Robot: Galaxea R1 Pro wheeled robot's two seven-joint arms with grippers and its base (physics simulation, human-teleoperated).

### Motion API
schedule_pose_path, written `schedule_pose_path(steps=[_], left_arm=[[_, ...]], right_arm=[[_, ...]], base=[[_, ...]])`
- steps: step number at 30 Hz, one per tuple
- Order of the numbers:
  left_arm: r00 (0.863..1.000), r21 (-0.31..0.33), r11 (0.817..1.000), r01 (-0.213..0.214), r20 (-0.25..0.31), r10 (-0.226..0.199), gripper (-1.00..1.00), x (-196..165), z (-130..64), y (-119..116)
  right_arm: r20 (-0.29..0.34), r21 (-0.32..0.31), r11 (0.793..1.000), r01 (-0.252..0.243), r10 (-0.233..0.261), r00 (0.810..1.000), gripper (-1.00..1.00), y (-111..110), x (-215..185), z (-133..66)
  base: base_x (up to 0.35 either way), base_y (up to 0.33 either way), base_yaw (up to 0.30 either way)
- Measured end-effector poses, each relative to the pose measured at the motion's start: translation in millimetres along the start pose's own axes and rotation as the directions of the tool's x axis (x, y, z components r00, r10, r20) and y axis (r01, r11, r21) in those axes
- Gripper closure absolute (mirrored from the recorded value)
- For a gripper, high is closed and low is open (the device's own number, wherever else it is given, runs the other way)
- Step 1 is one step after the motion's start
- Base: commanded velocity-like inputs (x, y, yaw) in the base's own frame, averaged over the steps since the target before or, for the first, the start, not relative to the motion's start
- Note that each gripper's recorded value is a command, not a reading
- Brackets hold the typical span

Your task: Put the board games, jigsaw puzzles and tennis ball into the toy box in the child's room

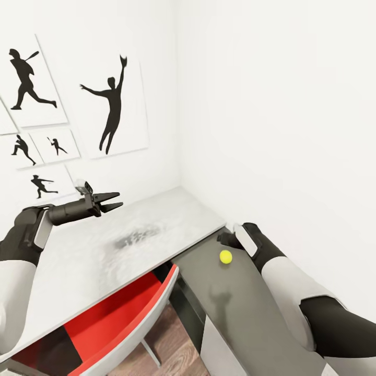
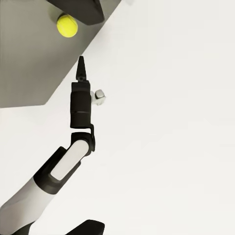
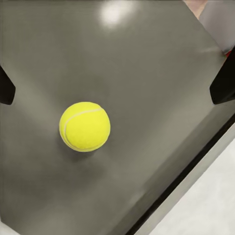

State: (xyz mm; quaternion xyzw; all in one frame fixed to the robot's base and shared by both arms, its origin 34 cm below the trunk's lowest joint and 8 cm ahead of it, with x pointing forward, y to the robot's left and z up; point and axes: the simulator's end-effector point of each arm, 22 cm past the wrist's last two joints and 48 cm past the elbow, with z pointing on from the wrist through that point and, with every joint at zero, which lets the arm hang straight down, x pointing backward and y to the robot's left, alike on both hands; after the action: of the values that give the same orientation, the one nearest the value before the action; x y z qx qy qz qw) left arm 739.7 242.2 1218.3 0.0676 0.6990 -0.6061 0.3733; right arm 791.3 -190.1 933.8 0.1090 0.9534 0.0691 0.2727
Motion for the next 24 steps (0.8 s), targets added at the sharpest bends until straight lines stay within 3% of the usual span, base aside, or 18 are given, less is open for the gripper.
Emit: schedule_pose_path(steps=[8, 14, 24], left_arm=[[1.0, -0.004, 1.0, 0.012, -0.002, -0.012, -1.0, 2.4, 0.9, 7.7], [1.0, -0.006, 1.0, 0.02, -0.004, -0.02, -1.0, 4.1, 2.0, 13.1], [0.999, -0.016, 0.999, 0.035, -0.008, -0.035, -1.0, 7.8, 1.3, 23.8]], right_arm=[[-0.008, 0.038, 0.999, -0.013, 0.014, 1.0, -1.0, -22.8, 1.4, 7.3], [-0.015, 0.052, 0.996, -0.069, 0.07, 0.997, -1.0, -42.4, 0.3, 11.4], [-0.042, 0.073, 0.994, -0.082, 0.085, 0.996, -1.0, -46.8, 9.1, 19.0]], base=[[0.0, 0.0, 0.0], [0.0, 0.0, 0.0], [0.0, 0.0, 0.0]])
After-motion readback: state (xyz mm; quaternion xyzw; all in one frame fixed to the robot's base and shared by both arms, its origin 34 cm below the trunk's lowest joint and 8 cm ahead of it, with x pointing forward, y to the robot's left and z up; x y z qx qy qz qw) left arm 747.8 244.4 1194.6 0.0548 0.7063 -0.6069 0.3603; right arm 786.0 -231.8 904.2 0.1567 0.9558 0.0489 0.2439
